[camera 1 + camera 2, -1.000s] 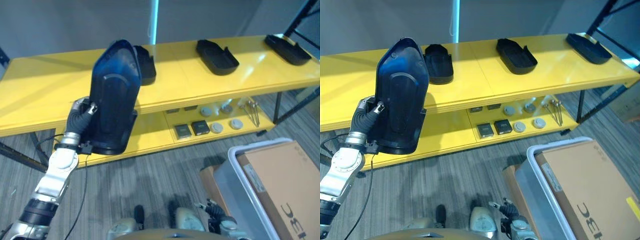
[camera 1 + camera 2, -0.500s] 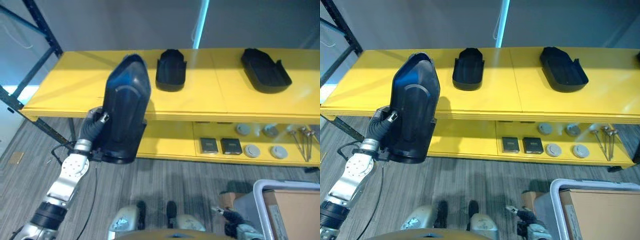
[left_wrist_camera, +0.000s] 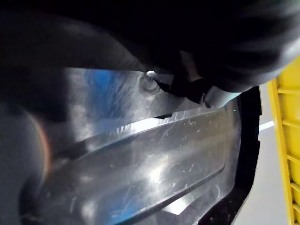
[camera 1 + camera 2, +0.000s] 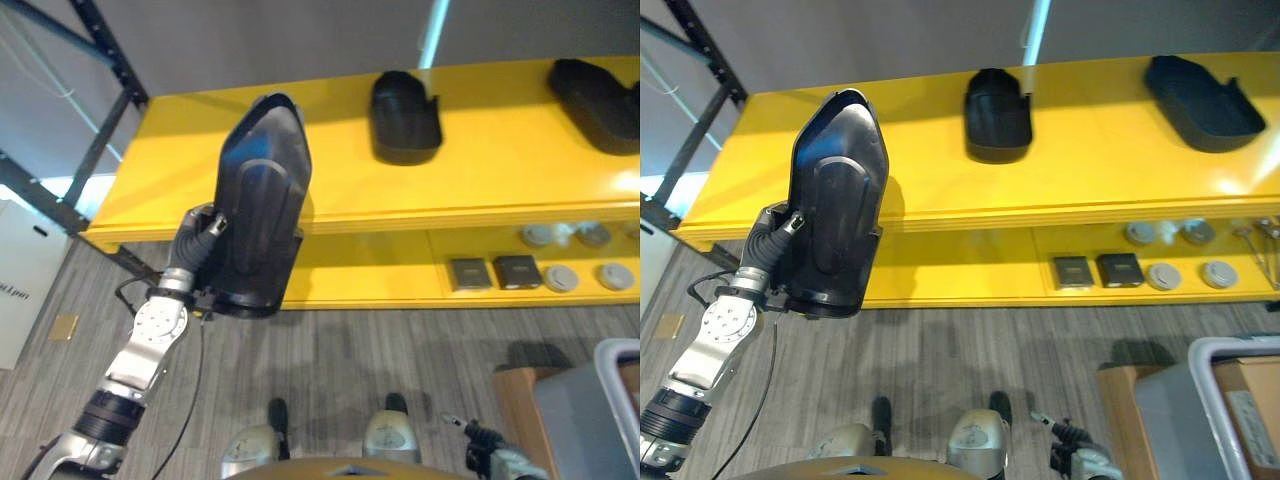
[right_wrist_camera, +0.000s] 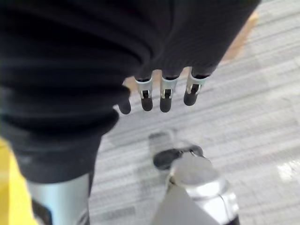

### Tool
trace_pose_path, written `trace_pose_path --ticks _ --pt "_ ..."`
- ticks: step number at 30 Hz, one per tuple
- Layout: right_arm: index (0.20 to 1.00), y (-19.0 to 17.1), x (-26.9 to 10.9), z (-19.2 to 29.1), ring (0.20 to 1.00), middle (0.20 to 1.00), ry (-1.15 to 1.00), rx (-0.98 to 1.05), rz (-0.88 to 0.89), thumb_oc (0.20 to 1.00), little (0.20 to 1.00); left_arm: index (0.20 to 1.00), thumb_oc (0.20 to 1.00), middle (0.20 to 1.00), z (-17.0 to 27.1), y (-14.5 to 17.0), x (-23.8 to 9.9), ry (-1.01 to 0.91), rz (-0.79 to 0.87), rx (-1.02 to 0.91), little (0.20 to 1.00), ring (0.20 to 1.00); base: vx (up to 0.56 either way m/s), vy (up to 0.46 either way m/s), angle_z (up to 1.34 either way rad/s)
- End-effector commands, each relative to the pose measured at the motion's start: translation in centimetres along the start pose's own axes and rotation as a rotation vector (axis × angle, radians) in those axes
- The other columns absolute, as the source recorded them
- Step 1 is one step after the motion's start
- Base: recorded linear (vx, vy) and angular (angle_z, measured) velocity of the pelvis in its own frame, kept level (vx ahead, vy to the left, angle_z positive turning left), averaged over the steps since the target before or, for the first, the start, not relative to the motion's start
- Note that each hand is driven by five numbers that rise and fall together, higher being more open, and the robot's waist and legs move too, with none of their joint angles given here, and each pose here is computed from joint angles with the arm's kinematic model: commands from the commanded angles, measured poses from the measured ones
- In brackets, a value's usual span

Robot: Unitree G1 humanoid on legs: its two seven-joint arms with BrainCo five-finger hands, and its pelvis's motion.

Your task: Move parts from the plastic box to the shelf.

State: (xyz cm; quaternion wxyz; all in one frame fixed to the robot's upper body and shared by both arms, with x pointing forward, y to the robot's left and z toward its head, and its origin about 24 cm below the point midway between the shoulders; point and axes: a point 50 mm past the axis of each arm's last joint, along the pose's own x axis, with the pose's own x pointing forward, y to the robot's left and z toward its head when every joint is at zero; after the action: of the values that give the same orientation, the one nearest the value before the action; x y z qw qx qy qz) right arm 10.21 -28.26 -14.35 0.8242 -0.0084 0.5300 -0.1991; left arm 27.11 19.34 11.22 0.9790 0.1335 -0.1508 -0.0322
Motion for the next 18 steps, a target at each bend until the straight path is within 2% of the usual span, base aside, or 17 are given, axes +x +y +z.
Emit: trace_pose_path --ticks 1,9,12,16,18 --pt "1.0 0.3 0.1 0.9 1.0 1.0 -0.04 -0.012 -0.024 1.0 1.0 0.2 0.2 0.2 3.9 0.8 1.4 -0.176 0.006 -0.016 0.2 0.2 0.1 0.292 0.18" --pt "1.0 1.0 -0.3 -1.4 1.0 1.0 -0.004 -0.106 0.018 1.0 1.0 0.2 0.2 0.2 4.4 2.5 1.1 -0.197 0.115 0.005 0.2 0.2 0.07 0.146 -0.17" --pt "1.0 1.3 -0.5 -2.6 1.0 1.0 0.013 -0.119 0.034 1.0 1.0 0.2 0.2 0.2 4.9 3.5 1.6 -0.213 0.178 0.026 0.2 0.2 0.09 -0.064 0.3" --pt "1.0 1.6 -0.7 -3.6 1.0 1.0 0.056 -0.238 0.077 1.0 1.0 0.2 0.2 0.2 4.6 5.0 2.3 -0.181 0.249 0.049 0.2 0.2 0.08 -0.118 0.42" --pt "1.0 1.4 -0.6 -3.3 1.0 1.0 0.05 -0.214 0.085 1.0 1.0 0.2 0.2 0.2 4.6 6.0 2.7 -0.184 0.291 0.039 0.2 0.2 0.08 -0.13 0.15"
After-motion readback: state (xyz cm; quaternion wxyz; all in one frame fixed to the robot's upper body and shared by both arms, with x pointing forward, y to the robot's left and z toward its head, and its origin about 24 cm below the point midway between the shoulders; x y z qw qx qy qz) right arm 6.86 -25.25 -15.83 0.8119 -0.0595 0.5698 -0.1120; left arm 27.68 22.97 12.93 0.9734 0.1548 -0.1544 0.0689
